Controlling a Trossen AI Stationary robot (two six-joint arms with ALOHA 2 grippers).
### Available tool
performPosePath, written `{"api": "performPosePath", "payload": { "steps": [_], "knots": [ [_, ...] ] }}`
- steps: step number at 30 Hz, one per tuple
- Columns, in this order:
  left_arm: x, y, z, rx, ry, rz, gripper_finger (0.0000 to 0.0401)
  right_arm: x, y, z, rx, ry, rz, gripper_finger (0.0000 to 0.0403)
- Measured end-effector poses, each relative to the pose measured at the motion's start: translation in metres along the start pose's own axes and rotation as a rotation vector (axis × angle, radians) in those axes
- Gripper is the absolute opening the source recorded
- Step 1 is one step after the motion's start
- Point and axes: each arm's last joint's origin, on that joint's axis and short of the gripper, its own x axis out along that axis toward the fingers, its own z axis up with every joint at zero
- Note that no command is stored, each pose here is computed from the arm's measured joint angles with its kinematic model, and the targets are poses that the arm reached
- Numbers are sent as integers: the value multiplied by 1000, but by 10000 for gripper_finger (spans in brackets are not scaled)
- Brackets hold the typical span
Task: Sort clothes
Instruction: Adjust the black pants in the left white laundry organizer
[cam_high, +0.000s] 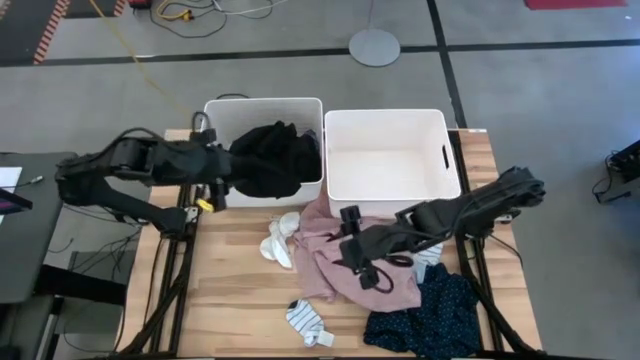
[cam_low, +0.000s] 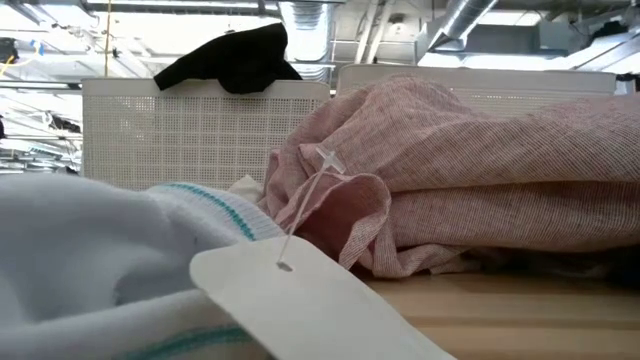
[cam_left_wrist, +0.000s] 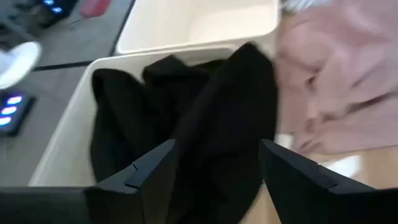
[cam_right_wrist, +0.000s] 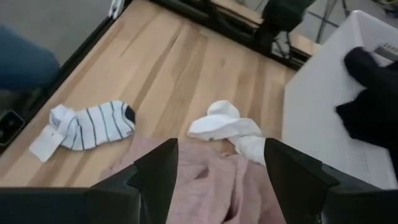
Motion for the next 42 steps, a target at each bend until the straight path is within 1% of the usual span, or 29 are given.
{"api": "performPosePath", "payload": {
  "steps": [4, 7, 9, 12, 14, 15, 18, 21, 22, 24, 25, 31, 36, 39, 42],
  "knots": [
    [30, -13, 12, 114, 78, 55, 222, 9, -1, 0, 6, 1, -7, 247],
    [61, -19, 21, 212, 158, 134, 222, 10, -1, -1, 12, 5, -7, 242],
    [82, -18, 25, 252, 198, 163, 222, 9, 0, 0, 22, 2, -7, 239],
    [115, -6, 29, 267, 253, 210, 222, 8, 3, 0, 34, -1, 0, 234],
    [135, 12, 27, 235, 291, 250, 222, 6, 6, 1, 44, -4, 7, 231],
    [144, 21, 25, 204, 302, 243, 222, 6, 8, 1, 49, -4, 12, 230],
    [166, 47, 14, 103, 310, 121, 222, 2, 18, 2, 53, 1, 34, 226],
    [185, 66, 3, 28, 358, 109, 222, -1, 29, 2, 46, -1, 55, 224],
    [191, 71, -1, 5, 373, 82, 222, -2, 33, 3, 42, 0, 57, 223],
    [203, 78, -11, -42, 401, -11, 222, -5, 39, 3, 36, 2, 55, 222],
    [209, 81, -16, -56, 424, -36, 222, -6, 42, 3, 31, 2, 58, 221],
    [254, 89, -46, -107, 616, -78, 222, -7, 50, 4, 28, -6, 71, 220],
    [280, 88, -61, -123, 685, -99, 222, -1, 55, 1, 30, 21, 76, 220],
    [287, 88, -64, -126, 697, -97, 222, 4, 57, 0, 26, 31, 76, 220],
    [283, 89, -62, -122, 690, -90, 222, 7, 58, -3, 26, 32, 77, 220]
  ]
}}
